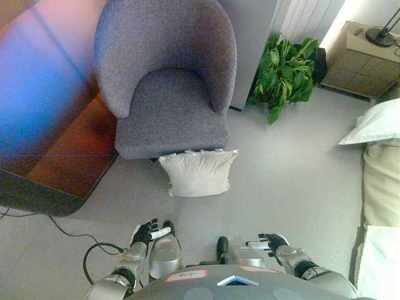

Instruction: Pick up the pillow and put it on the sofa.

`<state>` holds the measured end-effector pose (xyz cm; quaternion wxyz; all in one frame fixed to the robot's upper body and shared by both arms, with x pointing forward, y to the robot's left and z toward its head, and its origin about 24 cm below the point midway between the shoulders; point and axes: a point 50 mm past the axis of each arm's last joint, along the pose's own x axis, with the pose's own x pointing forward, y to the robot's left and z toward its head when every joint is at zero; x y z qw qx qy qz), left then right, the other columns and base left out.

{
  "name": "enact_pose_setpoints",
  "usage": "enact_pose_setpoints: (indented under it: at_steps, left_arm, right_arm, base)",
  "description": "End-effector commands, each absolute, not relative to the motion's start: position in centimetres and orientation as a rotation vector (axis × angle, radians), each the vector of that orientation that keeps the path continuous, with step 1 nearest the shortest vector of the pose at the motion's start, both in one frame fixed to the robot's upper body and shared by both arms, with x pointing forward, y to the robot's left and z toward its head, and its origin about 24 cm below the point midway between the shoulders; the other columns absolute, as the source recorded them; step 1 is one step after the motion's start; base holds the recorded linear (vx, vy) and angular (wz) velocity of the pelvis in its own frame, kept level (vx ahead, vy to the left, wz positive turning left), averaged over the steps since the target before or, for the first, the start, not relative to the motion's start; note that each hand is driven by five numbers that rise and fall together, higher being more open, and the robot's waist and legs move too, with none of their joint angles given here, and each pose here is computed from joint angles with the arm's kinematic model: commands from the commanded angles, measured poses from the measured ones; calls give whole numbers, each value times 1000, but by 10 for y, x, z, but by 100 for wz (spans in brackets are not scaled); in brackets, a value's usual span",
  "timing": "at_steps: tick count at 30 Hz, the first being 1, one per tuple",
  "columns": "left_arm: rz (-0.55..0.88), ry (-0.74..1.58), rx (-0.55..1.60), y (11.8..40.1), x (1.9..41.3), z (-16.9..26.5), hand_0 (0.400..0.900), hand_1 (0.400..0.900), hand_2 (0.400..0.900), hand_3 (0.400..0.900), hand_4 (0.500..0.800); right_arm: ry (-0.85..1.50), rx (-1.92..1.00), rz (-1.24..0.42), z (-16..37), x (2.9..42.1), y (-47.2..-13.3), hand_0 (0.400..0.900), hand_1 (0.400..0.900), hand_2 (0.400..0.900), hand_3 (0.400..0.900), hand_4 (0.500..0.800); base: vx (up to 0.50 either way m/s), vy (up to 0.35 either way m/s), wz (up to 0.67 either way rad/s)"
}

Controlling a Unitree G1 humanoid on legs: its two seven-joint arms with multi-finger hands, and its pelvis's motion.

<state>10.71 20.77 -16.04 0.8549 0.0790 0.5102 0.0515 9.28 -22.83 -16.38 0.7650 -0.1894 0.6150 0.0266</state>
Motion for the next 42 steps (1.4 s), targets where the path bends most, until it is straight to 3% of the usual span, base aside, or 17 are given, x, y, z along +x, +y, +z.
enact_pose_setpoints:
  at_steps: [1,10,22,29,34,37,42]
  left_arm:
    - [132,1004,172,215,114,-155,900,900,900,900,800]
    - [114,952,190,223,134,-147,900,900,900,900,800]
    - [66,1020,266,231,123,-150,900,900,900,900,800]
    - [78,930,306,245,158,-134,900,900,900,900,800]
    - [127,949,334,262,143,-135,900,900,900,900,800]
    - [171,917,312,257,141,-135,900,900,900,900,800]
    - [115,868,320,235,147,-137,900,900,900,900,800]
  right_arm:
    - [1424,-486,94,-167,58,-241,900,900,900,900,800]
    - [1319,-460,151,-167,82,-224,900,900,900,900,800]
    - [1190,-487,115,-159,115,-218,900,900,900,900,800]
    - [1086,-622,127,-148,149,-218,900,900,900,900,800]
    - [1035,-800,130,-141,163,-219,900,900,900,900,800]
    - [996,-951,150,-137,169,-222,900,900,900,900,800]
    - [915,-1103,62,-128,178,-237,900,900,900,900,800]
  base:
    - [303,218,-17]
    - [326,202,-14]
    - [295,161,-2]
    - [115,-286,47]
    - [284,-491,55]
    - [227,-353,60]
    - [128,-84,47]
